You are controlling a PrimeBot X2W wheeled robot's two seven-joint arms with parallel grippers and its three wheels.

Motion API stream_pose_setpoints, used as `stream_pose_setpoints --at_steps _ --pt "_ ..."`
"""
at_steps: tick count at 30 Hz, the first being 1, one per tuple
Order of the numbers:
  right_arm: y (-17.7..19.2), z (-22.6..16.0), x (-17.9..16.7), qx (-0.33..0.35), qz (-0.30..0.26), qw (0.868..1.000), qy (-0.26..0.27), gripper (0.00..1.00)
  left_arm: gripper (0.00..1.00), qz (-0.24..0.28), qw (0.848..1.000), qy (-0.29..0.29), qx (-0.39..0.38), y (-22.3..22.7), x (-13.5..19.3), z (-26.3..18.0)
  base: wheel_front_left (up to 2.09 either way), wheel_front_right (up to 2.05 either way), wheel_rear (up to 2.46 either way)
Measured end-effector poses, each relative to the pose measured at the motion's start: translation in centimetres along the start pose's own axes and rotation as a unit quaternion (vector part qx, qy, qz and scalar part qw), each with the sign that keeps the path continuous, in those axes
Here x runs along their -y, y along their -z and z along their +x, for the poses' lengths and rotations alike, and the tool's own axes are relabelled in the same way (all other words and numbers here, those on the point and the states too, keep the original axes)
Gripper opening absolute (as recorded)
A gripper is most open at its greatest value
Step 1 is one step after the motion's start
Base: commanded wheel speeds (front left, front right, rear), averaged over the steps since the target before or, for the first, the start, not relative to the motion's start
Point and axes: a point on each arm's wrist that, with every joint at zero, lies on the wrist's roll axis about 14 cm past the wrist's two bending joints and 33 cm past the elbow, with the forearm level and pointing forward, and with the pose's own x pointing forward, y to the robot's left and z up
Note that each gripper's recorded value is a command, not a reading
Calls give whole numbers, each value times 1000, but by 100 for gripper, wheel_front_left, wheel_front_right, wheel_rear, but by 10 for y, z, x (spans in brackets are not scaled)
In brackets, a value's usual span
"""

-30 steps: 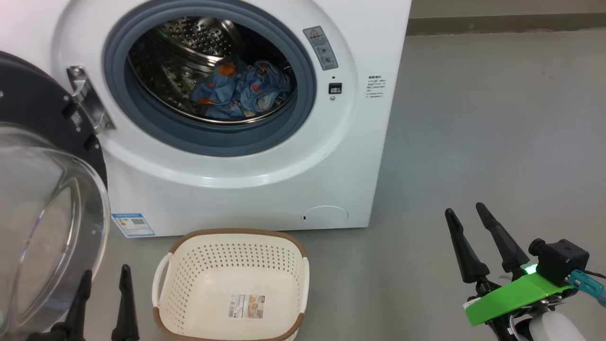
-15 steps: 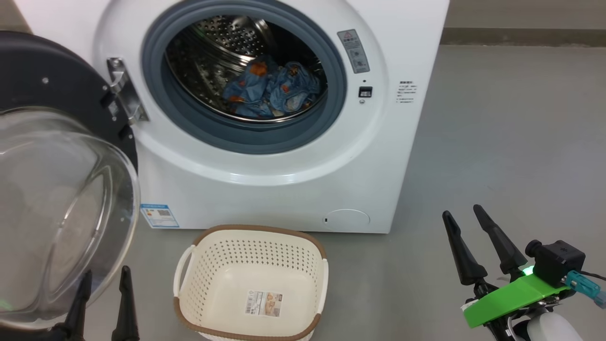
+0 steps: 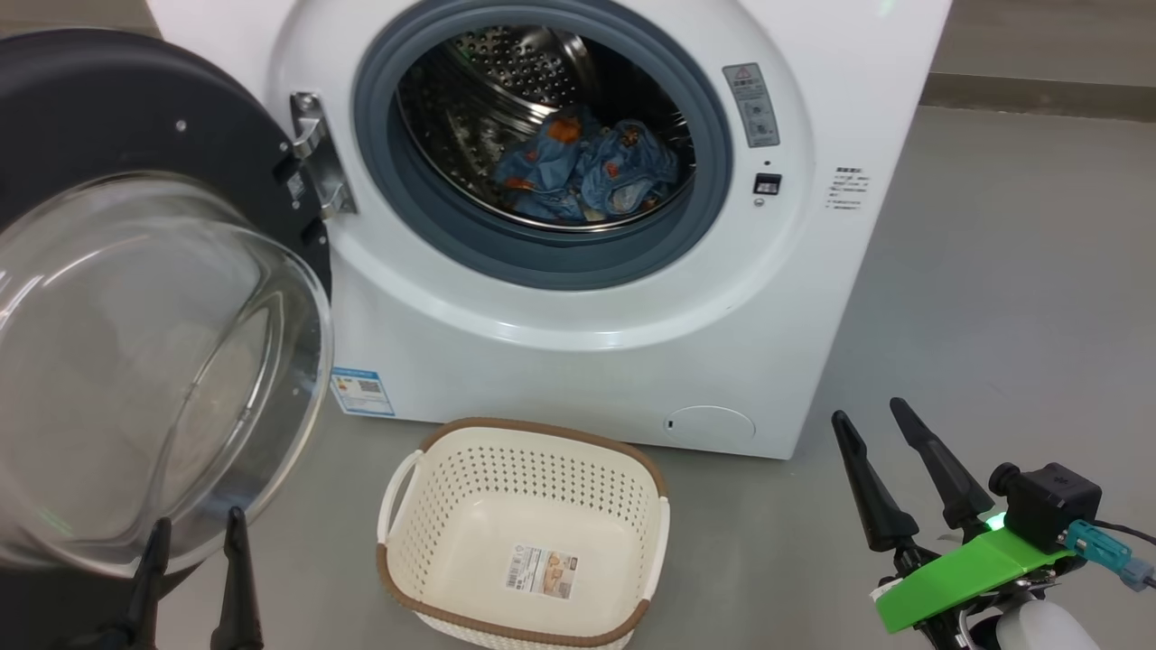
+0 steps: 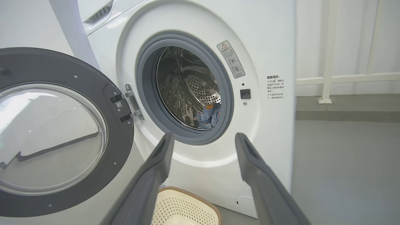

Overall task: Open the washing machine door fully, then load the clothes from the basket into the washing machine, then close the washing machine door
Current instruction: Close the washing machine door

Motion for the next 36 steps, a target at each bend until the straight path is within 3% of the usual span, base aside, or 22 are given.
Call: stream_pose_setpoints --at_steps 36 --pt "34 35 -76 -39 25 993 -107 100 100 26 990 -138 22 -20 -74 -54 0 0 0"
